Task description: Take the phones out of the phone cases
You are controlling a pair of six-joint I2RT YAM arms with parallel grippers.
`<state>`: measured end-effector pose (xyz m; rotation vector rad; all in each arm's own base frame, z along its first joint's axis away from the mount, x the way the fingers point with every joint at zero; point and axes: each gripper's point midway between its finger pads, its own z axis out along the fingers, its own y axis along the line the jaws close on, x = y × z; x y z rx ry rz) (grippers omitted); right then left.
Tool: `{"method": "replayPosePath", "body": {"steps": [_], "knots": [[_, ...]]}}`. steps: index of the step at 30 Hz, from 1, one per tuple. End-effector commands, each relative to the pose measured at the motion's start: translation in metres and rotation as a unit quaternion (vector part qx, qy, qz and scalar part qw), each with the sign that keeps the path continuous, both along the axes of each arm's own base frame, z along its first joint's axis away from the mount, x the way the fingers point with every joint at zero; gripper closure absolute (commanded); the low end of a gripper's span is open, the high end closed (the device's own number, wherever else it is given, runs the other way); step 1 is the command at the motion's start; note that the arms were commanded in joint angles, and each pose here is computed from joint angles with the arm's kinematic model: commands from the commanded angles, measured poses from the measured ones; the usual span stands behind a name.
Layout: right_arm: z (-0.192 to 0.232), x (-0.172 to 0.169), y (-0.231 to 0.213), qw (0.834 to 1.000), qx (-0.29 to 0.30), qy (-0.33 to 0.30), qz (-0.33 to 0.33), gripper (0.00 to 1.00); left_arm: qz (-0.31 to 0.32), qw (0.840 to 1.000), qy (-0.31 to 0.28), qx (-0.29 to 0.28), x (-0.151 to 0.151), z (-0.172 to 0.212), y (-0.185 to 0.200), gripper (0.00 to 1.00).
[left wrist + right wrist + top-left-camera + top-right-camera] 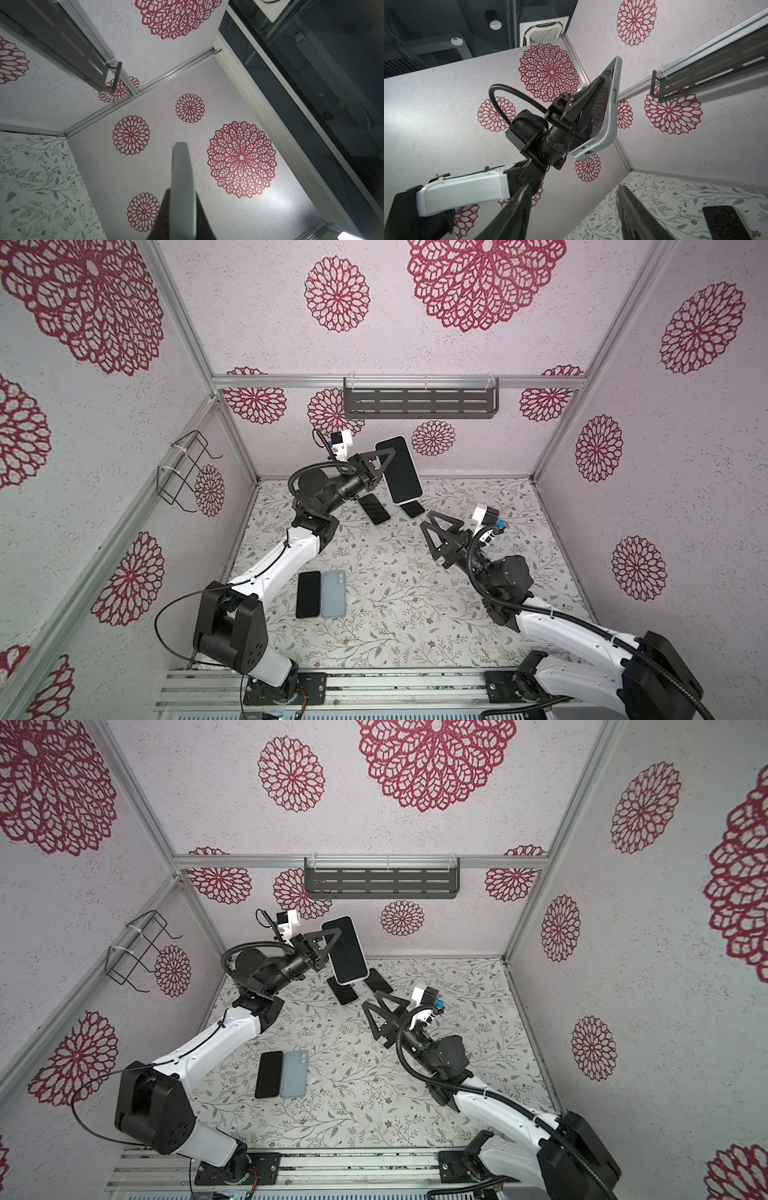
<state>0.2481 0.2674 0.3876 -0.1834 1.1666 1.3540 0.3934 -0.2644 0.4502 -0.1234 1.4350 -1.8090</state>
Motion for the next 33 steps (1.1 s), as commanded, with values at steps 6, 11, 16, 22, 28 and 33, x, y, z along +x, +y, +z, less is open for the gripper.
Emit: {"method": "replayPosePath", "body": {"steps": [6, 11, 16, 22, 28, 33], "knots": [[0.037, 0.006, -0.012, 0.993, 0.114, -0.002, 0.008, 0.33, 0.035, 0.998, -0.037, -0.037, -0.020, 0.030, 0.014, 1.00], [0.034, 0.012, -0.007, 0.992, 0.124, 0.013, 0.014, 0.33, 0.034, 0.998, -0.038, -0.040, -0.023, 0.028, 0.012, 1.00], [0.032, 0.015, -0.005, 0.989, 0.146, 0.021, 0.030, 0.34, 0.031, 0.998, -0.039, -0.042, -0.025, 0.026, 0.009, 1.00], [0.024, 0.022, -0.004, 0.985, 0.166, 0.037, 0.040, 0.35, 0.027, 0.997, -0.043, -0.049, -0.027, 0.026, 0.006, 1.00], [0.019, 0.029, -0.003, 0.982, 0.179, 0.049, 0.044, 0.36, 0.019, 0.998, -0.044, -0.051, -0.030, 0.025, 0.001, 1.00], [0.019, 0.029, -0.005, 0.980, 0.189, 0.048, 0.050, 0.36, 0.017, 0.998, -0.041, -0.051, -0.030, 0.020, -0.001, 1.00]]}}
